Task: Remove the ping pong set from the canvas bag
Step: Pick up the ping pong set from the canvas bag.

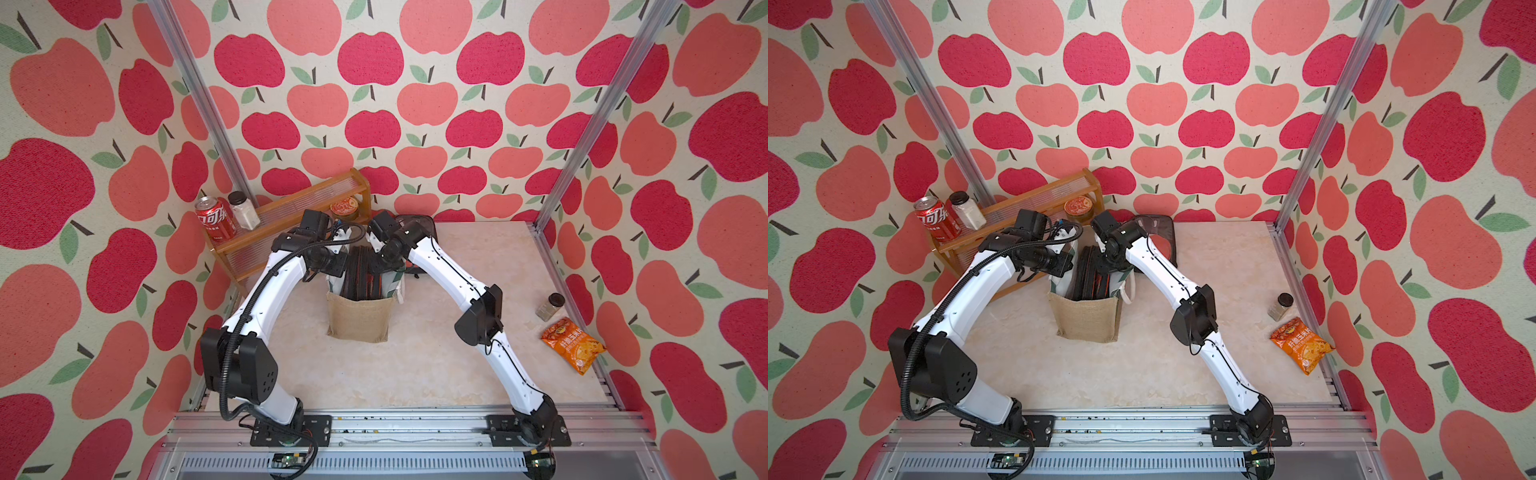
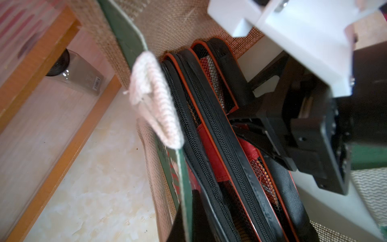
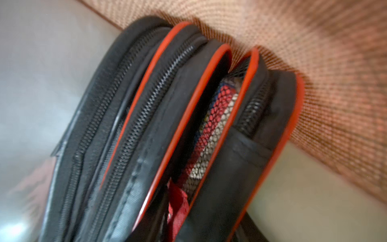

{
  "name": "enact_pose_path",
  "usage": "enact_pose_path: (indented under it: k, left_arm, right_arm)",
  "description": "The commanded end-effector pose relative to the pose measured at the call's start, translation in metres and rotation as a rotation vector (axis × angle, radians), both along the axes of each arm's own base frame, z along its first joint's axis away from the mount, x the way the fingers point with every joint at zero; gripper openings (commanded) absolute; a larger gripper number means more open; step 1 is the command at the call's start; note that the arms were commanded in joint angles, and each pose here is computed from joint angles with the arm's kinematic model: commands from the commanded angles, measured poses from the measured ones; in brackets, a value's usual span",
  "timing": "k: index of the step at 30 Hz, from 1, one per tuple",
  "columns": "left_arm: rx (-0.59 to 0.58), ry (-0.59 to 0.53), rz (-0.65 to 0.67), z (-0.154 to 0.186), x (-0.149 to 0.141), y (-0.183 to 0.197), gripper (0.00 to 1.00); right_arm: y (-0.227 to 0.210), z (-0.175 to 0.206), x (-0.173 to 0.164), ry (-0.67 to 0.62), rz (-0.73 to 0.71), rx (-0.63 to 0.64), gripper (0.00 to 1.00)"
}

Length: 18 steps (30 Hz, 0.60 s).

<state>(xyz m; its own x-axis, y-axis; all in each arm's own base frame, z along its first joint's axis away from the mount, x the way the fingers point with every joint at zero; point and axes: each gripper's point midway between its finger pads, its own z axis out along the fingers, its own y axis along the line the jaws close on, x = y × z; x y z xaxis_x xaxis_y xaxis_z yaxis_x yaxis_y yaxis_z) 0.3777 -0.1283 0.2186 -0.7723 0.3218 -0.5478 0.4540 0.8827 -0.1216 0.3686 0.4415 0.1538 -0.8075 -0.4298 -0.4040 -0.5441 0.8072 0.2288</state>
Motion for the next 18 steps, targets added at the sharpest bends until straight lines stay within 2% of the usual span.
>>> enact_pose_path:
  k: [1,9,12,18]
  left_arm:
    - [-0.008,-0.036,0.012,0.009,0.007,0.0,0.0]
    - [-0.002,-0.039,0.011,0.009,0.007,0.001,0.0]
    - [0.001,-0.039,0.016,0.008,0.007,0.002,0.0]
    - [0.012,-0.046,0.027,0.008,0.01,0.007,0.0]
  right_arm:
    - [-0.032,-0.067,-0.032,0.148,0.06,-0.247,0.41]
    - [-0.024,-0.065,-0.029,0.153,0.074,-0.194,0.0]
    - [-0.02,-0.043,-0.02,0.104,0.063,-0.141,0.0]
    - [-0.017,0.039,-0.005,-0.075,0.038,-0.023,0.0]
